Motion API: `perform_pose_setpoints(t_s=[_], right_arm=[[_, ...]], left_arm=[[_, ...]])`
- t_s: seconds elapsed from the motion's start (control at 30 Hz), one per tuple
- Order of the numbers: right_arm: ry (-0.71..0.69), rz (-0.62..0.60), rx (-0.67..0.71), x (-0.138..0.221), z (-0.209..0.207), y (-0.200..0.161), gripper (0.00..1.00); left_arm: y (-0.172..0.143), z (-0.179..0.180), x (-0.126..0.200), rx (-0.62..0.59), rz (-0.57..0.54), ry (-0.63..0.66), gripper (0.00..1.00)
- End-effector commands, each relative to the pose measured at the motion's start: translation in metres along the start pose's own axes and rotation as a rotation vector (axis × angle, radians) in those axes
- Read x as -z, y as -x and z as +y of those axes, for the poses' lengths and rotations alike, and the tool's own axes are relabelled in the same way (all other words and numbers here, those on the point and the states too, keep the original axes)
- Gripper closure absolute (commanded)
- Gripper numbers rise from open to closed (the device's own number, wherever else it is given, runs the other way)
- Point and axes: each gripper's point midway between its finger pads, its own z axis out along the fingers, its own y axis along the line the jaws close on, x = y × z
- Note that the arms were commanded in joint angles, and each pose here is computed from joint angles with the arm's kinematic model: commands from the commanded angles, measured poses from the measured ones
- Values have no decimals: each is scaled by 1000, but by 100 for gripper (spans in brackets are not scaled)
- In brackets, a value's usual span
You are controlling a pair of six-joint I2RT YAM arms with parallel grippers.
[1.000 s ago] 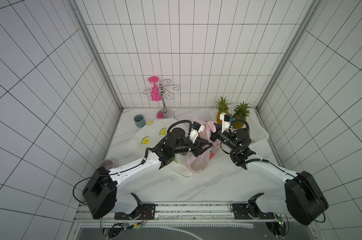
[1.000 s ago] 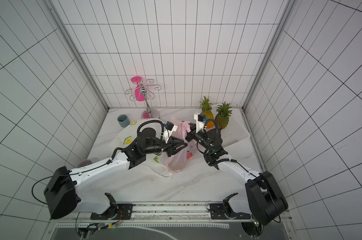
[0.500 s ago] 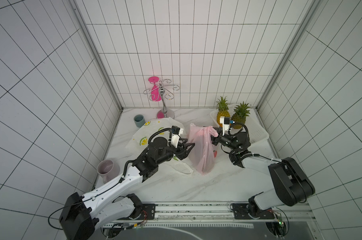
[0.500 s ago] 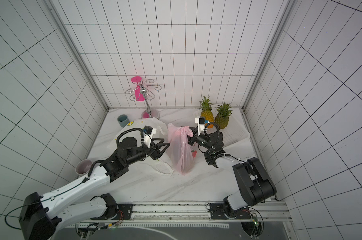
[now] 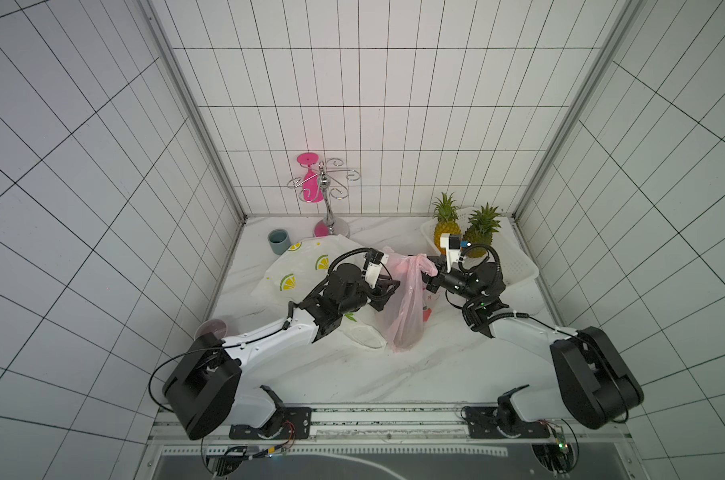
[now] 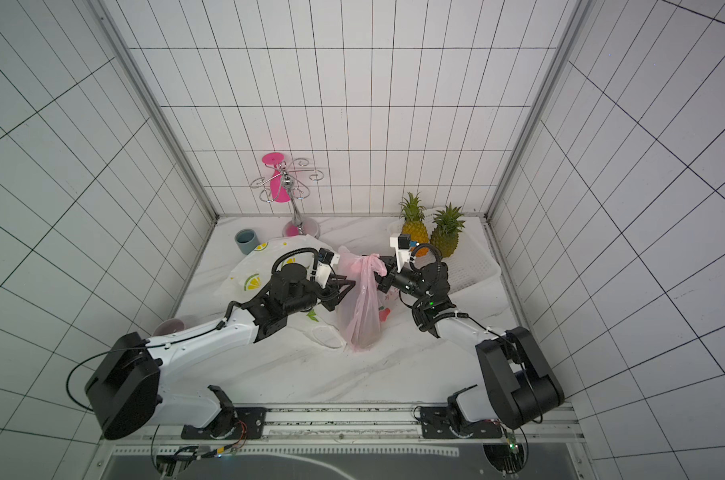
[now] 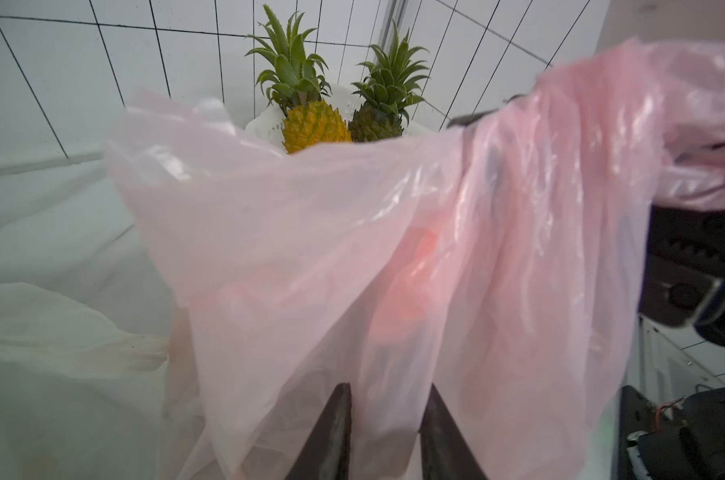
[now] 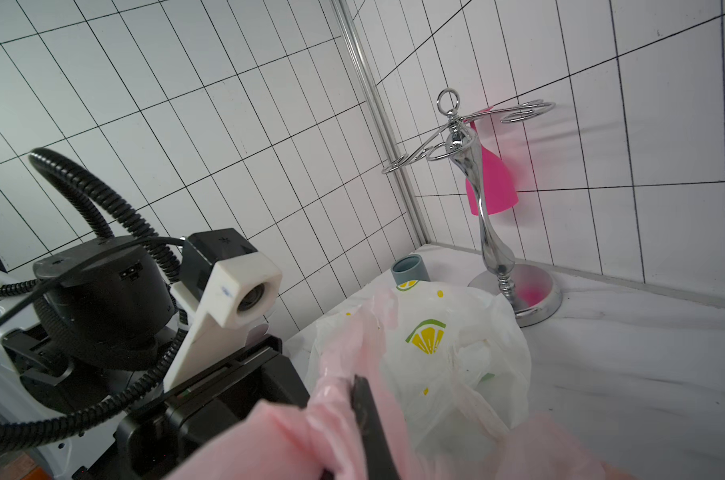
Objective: Place the pineapple into a plastic bag & tie a knot
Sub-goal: Cross the plastic bag at the center of the board.
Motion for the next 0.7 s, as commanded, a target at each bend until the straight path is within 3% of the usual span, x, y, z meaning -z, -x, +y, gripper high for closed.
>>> perform_pose_setpoints(t_s=[0.0, 0.1, 0.3, 0.4, 0.53, 0.67], right_arm=[[5, -55, 71, 9, 11, 13, 100], [-23, -39, 64, 9, 5, 8, 100], [-254, 87, 95, 12, -40, -15, 100], [-315, 90, 110, 17, -49, -16, 100], [-316, 1, 85, 16, -45, 1, 100], [-258, -176, 31, 15, -26, 32, 100]], left_arm=[[19, -12, -1, -32, -47, -44, 100], [19, -10, 3, -27, -53, -29, 100], [32, -8, 25, -41, -103, 20, 100], [40, -18, 33, -50, -123, -12, 100], [31, -46, 26, -72, -75, -98, 100], [4, -62, 18, -58, -3, -144, 100]])
